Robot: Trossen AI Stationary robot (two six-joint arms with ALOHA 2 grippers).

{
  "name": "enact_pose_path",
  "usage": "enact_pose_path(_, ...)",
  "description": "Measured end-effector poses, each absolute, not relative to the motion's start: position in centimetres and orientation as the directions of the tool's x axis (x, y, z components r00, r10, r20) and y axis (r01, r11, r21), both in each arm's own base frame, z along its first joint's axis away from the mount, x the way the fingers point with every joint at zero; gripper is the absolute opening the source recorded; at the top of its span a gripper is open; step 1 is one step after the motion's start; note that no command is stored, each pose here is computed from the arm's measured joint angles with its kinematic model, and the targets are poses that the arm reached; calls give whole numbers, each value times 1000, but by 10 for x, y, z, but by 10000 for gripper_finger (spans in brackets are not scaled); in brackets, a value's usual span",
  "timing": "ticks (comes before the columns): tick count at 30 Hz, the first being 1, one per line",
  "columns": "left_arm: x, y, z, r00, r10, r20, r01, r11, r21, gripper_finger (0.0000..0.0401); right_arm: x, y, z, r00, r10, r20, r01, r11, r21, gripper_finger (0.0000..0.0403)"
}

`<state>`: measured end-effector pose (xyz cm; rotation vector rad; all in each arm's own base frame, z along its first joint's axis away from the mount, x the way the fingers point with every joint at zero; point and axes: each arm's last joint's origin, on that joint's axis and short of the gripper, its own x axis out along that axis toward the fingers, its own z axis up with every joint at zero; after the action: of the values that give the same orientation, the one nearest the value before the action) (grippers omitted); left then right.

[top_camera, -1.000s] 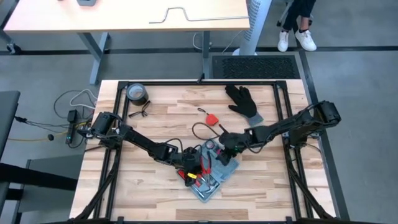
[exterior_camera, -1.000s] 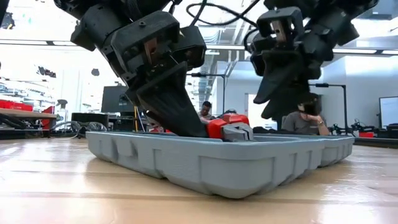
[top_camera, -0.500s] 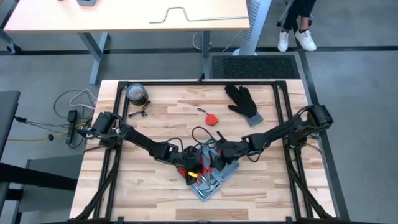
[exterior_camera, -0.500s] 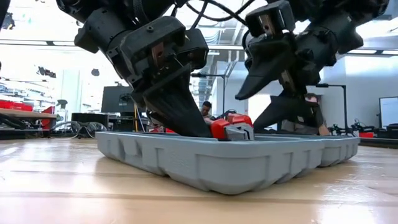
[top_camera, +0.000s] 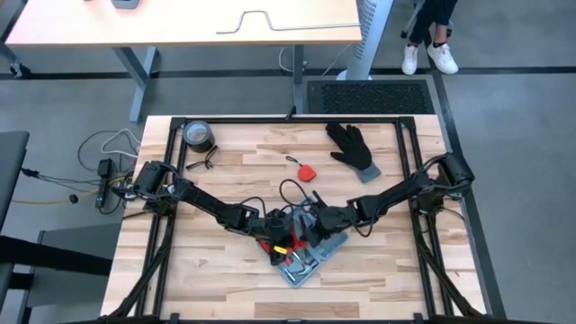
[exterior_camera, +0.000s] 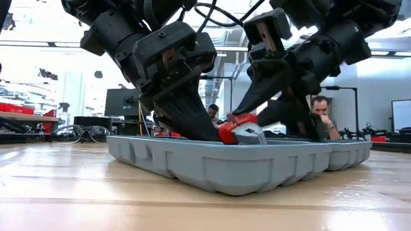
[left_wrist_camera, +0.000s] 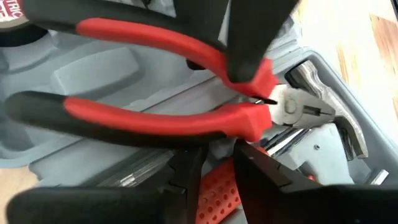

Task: Prefit tool cases
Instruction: Move the black glove to the upper right of the table, then remove the orange plier from the gray prefit tool case

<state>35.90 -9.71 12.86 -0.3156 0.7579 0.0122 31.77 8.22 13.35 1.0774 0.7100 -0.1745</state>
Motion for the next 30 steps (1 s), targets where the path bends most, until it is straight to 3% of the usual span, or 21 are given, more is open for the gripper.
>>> enact_pose_path(4,358,-97,128,718,-106,-687,-132,950,-283,86,320,85,140,795,219,-566,405,503,764,16)
enact_pose_path(14,348,-99,148,713,-74,-697,-141,959,-246,86,320,75,144,795,228,-562,391,517,762,3)
enact_pose_path(18,349,-99,145,711,-66,-700,-147,959,-240,86,321,72,142,788,227,-572,387,540,747,23)
enact_pose_path(30,348,-98,143,701,-52,-711,-161,960,-230,86,319,66,138,759,210,-616,457,503,734,150)
